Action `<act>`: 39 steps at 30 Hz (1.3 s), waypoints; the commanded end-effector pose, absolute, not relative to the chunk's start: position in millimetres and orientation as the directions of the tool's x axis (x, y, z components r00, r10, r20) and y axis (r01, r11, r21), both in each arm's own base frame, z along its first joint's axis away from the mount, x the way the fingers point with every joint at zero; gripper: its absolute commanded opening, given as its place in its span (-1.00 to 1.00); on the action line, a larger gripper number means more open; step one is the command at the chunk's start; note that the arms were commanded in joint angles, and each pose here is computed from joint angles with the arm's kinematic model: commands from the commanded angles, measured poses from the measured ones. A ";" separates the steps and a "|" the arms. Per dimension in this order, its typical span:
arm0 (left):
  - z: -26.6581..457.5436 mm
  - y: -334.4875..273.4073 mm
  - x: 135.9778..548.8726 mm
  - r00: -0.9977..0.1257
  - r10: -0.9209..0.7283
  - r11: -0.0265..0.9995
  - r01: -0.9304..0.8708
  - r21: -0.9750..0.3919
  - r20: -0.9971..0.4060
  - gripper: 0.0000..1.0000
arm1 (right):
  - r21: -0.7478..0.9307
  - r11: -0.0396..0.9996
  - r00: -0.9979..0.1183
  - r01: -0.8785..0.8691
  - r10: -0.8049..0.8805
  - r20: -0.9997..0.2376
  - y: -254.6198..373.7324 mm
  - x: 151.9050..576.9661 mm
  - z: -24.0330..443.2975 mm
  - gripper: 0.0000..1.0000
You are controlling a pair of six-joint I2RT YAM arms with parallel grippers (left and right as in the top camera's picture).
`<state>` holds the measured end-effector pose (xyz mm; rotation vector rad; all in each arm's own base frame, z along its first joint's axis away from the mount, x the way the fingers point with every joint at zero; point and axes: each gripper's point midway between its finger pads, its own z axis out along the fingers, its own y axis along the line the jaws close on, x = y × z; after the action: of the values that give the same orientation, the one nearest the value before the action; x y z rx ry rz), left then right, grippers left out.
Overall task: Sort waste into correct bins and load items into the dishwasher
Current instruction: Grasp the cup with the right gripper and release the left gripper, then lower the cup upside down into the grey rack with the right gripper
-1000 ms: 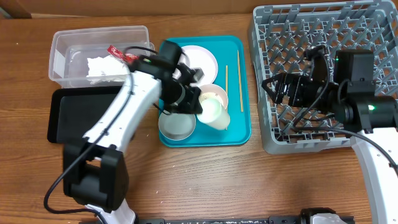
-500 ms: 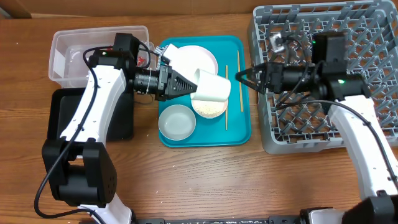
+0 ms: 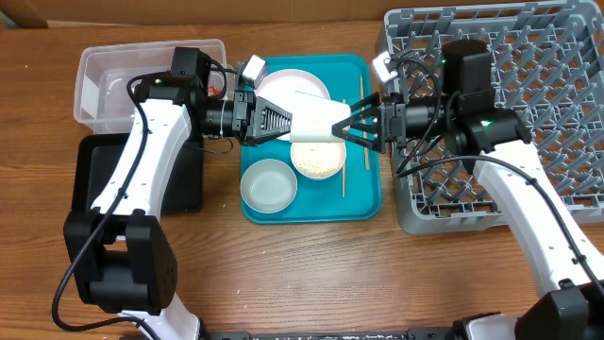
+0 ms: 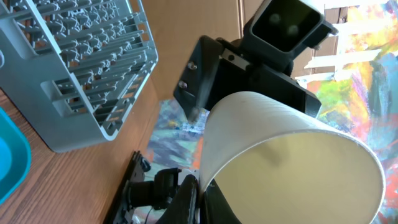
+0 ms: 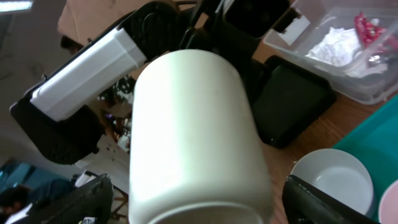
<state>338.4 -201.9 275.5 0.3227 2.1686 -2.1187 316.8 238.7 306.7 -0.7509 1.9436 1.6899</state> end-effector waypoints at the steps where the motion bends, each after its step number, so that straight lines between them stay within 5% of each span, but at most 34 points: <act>1: 290.3 -200.1 338.6 -0.960 0.078 -0.032 0.268 -0.963 -0.270 -0.92 | 0.711 0.051 -0.711 -0.701 -0.118 -0.693 245.2 312.1 319.9 0.63; 7: 290.3 -200.1 338.6 -0.960 0.078 -0.032 0.268 -0.963 -0.270 -0.92 | 0.710 0.049 -0.710 -0.703 -0.118 -0.694 245.2 311.8 320.3 0.32; 9: 290.3 -200.2 338.6 -0.959 0.078 -0.032 0.269 -0.963 -0.271 -0.76 | 0.710 0.049 -0.710 -0.703 -0.118 -0.694 245.2 311.8 320.3 0.08; 13: 290.0 -200.3 339.2 -0.958 0.078 -0.030 0.275 -0.961 -0.277 0.52 | 0.710 0.049 -0.710 -0.702 -0.118 -0.694 245.1 311.9 320.3 0.04; 16: 290.4 -198.7 341.9 -0.951 0.073 -0.031 0.298 -0.954 -0.300 1.00 | 0.721 0.068 -0.724 -0.689 -0.099 -0.682 237.4 317.9 320.8 -0.04; 20: 291.3 -182.2 354.1 -0.940 0.027 -0.017 0.340 -0.940 -0.341 1.00 | 0.771 0.187 -0.787 -0.608 -0.019 -0.616 211.8 340.7 313.8 -0.04; 23: 285.7 -159.1 368.7 -0.942 -0.031 0.054 0.333 -0.941 -0.335 1.00 | 0.780 0.378 -0.822 -0.498 0.081 -0.564 177.6 361.2 298.2 -0.04; 30: 248.9 -95.4 412.8 -0.921 -0.133 0.561 0.236 -0.793 -0.367 1.00 | 0.588 0.808 -0.840 -0.046 0.287 -0.460 86.2 355.4 261.0 -0.03; 33: 243.5 -82.8 422.5 -0.908 -0.108 0.730 0.204 -0.652 -0.405 1.00 | 0.469 0.876 -0.845 0.110 0.331 -0.420 59.0 338.8 257.9 -0.03; 39: 226.6 -86.9 425.2 -0.905 -0.002 0.898 0.186 -0.399 -0.426 1.00 | 0.284 0.904 -0.858 0.319 0.402 -0.318 23.3 304.8 239.3 -0.03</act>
<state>420.5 -100.6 236.3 0.1278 2.5571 -1.0036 310.1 58.8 244.2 0.3924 2.6837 0.6024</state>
